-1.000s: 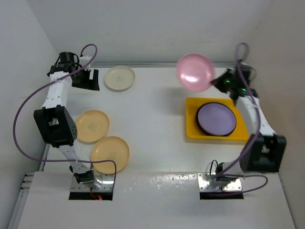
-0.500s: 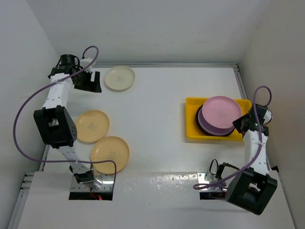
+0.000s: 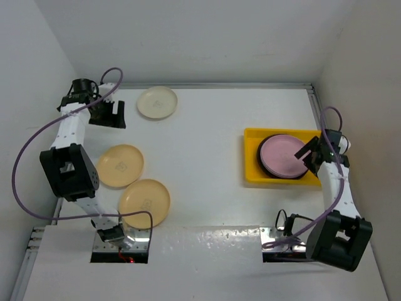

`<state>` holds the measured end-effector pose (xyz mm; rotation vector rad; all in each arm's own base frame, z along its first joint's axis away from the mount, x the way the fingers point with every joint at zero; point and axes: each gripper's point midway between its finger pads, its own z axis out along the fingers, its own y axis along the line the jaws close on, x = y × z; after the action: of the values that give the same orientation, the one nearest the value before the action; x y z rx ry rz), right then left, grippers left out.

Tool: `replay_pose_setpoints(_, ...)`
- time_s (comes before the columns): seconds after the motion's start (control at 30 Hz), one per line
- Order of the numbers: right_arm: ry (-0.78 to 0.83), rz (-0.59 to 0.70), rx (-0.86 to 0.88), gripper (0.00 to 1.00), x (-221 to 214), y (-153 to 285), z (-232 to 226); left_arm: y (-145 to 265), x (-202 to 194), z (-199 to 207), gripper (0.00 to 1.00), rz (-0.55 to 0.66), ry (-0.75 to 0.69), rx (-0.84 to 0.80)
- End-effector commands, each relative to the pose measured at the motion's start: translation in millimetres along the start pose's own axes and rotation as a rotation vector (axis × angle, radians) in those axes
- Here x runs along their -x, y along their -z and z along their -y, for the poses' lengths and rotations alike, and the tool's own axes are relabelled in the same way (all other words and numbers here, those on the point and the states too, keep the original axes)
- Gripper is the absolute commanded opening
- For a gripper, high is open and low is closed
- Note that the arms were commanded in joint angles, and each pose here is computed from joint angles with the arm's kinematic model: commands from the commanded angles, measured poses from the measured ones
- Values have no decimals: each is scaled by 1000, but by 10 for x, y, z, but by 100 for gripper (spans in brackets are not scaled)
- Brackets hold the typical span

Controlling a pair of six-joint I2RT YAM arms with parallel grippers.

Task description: Place the plates into the plastic bin on the countertop

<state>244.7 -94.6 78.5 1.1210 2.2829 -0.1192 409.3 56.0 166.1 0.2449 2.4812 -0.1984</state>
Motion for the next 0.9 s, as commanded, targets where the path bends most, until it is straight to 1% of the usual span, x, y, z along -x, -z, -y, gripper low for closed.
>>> replay_pose_setpoints(0.0,120,275,-6,85,629,472,-212,203,-389,-689,91,-73,81,237)
replay_pose_setpoints(0.03,128,341,43,85,758,569,-360,206,-490,-788,91,-88,112,248)
replay_pose_setpoints(0.07,208,346,137,83,677,656,-671,219,-565,-840,91,-90,139,240)
replay_pose_setpoints(0.1,233,354,218,81,768,748,-958,286,-631,-967,91,-79,180,248)
replay_pose_setpoints(0.13,274,378,284,78,811,814,-1196,288,-676,-983,91,-76,198,234)
replay_pose_setpoints(0.17,373,338,408,75,545,950,-1615,279,-648,-943,90,-52,206,194)
replay_pose_setpoints(0.2,401,328,442,75,614,973,-1945,253,-611,-927,90,-41,206,172)
replay_pose_setpoints(0.23,427,286,470,73,455,1003,-2108,207,-368,-803,88,8,161,122)
replay_pose_setpoints(0.27,416,283,502,73,504,1064,-2232,160,-367,-832,88,8,150,121)
replay_pose_setpoints(0.3,425,261,513,72,425,1001,-2349,95,-37,-649,88,65,77,75)
replay_pose_setpoints(0.33,409,249,534,72,374,951,-2437,6,141,-542,87,98,53,40)
replay_pose_setpoints(0.37,413,244,558,72,304,939,-2502,-106,374,-464,87,151,36,15)
replay_pose_setpoints(0.4,412,236,560,73,241,907,-2526,-350,545,-465,87,158,31,9)
replay_pose_setpoints(0.43,414,223,561,73,154,863,-2529,-564,701,-297,87,160,11,-2)
replay_pose_setpoints(0.47,406,215,554,73,127,823,-2517,-740,796,-292,87,161,21,14)
replay_pose_setpoints(0.5,412,203,558,73,64,824,-2528,-793,1092,-319,87,209,44,45)
replay_pose_setpoints(0.53,414,196,555,73,29,805,-2516,-1239,960,-360,87,136,71,78)
replay_pose_setpoints(0.57,432,180,539,73,-35,753,-2483,-1399,976,-388,87,127,110,99)
replay_pose_setpoints(0.6,455,175,539,73,-98,768,-2490,-1425,1184,-509,87,170,118,168)
replay_pose_setpoints(0.63,471,165,518,73,-133,732,-2456,-1764,1023,-532,87,119,140,177)
replay_pose_setpoints(0.7,501,158,484,73,-174,714,-2405,-1983,1019,-566,87,119,171,195)
replay_pose_setpoints(0.73,510,146,473,73,-204,708,-2374,-2040,1095,-556,87,143,174,176)
replay_pose_setpoints(0.83,524,130,438,73,-230,670,-2310,-2369,995,-301,87,130,151,90)
replay_pose_setpoints(0.87,535,127,433,73,-216,699,-2297,-2393,1009,-211,84,127,138,90)
